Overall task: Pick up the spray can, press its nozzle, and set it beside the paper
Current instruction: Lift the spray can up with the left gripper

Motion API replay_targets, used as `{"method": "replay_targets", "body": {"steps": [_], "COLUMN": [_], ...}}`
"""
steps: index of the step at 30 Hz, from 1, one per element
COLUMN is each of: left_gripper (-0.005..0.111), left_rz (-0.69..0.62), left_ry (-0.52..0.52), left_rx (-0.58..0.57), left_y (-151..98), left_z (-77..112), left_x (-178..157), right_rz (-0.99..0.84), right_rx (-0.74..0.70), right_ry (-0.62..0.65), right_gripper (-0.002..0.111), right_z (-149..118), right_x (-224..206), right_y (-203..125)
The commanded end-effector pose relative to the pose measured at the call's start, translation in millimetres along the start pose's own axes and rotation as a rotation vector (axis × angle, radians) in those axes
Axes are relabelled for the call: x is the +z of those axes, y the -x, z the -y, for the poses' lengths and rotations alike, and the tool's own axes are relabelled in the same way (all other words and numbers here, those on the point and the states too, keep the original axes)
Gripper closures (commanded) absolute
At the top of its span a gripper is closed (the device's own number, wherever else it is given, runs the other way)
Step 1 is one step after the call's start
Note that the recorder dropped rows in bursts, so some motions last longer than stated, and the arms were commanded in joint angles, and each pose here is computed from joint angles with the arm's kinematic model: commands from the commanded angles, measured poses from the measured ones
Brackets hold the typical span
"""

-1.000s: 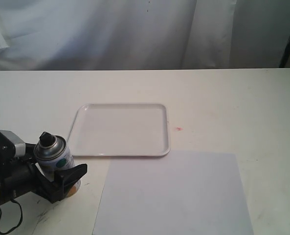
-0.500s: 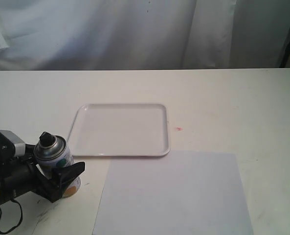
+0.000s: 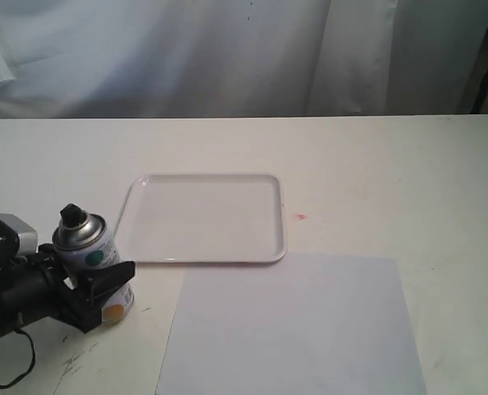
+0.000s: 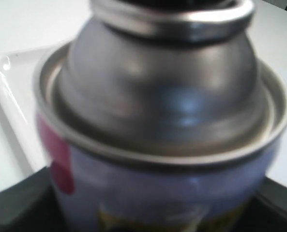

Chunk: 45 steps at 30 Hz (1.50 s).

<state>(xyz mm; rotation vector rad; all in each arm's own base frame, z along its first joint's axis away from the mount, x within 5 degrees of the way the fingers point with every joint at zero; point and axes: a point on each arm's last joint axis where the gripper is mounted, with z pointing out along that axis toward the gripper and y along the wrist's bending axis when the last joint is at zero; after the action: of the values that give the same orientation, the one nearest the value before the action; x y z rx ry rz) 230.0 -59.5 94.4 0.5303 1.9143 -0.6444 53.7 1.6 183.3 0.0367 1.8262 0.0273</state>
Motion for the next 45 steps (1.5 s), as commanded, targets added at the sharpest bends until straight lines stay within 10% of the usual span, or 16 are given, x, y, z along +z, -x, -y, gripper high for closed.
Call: {"method": "replay_targets", "body": {"steps": [1,11,17,34,45], "left_gripper": [0.107,0.107,0.107,0.107,0.107], "left_rz": [0.234,0.054,-0.040,-0.153,-0.126], "left_ry": [0.028,0.072,0.151,0.136,0.144], "left_rx": [0.054,-0.143,-0.075,0.331,0.157], "left_y": [53,140,165,183,184], "left_z": [7.8,-3.6,-15.6,56.6,56.9], "left_x": [-17,-19,-17,25,25], "right_rz": [0.000,0.000,0.000,0.000,0.000], "right_rx": [0.014,0.014,0.014,0.014,0.014], "right_ry": [-0.001,-0.001,-0.001,-0.001,-0.001], "right_gripper": [0.108,0.108,0.108,0.108,0.108], "right_z": [0,0,0,0,0], "right_x": [0,0,0,0,0], "right_y": [-1,-1,-1,-1,-1]}}
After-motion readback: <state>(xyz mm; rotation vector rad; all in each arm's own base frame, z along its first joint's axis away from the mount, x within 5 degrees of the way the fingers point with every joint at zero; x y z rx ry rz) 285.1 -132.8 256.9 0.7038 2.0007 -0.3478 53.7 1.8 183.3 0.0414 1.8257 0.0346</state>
